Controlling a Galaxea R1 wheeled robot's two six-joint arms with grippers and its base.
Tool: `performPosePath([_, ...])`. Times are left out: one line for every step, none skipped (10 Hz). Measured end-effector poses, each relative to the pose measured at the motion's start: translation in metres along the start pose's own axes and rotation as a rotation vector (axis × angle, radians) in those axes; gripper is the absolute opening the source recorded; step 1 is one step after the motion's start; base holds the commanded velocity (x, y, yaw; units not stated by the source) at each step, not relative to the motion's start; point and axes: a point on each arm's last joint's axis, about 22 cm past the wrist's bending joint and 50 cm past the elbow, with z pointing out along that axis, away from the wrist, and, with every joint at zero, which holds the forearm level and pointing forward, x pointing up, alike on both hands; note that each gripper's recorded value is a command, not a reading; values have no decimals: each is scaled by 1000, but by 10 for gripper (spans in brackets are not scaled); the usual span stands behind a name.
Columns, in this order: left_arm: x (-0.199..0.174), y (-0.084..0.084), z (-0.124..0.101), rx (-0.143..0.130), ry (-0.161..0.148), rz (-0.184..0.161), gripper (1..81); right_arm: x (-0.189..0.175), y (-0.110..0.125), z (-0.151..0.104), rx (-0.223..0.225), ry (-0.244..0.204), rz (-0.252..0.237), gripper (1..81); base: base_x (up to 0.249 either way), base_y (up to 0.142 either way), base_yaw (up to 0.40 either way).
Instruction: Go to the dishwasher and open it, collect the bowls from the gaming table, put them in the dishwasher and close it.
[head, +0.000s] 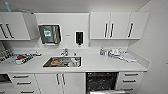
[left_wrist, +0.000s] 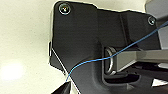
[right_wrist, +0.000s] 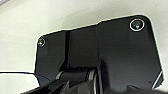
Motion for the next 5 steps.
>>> performPosePath([0,2,1,-2,0,32,811,-7,0,0,-1,-9,-30,811,0,0,0])
performPosePath([1,4,1,-2,0,70,811,-14,2,0,-6,-17,-79,811,0,0,0])
performPosePath([3,5,2,-1,4,59,811,-21,6,0,-19,-23,-82,811,0,0,0])
performPosePath([6,6,3,-1,14,50,811,-25,13,-1,-40,-29,-62,811,0,0,0])
performPosePath([12,9,3,-3,24,50,811,-25,17,-1,-52,-26,-50,811,0,0,0])
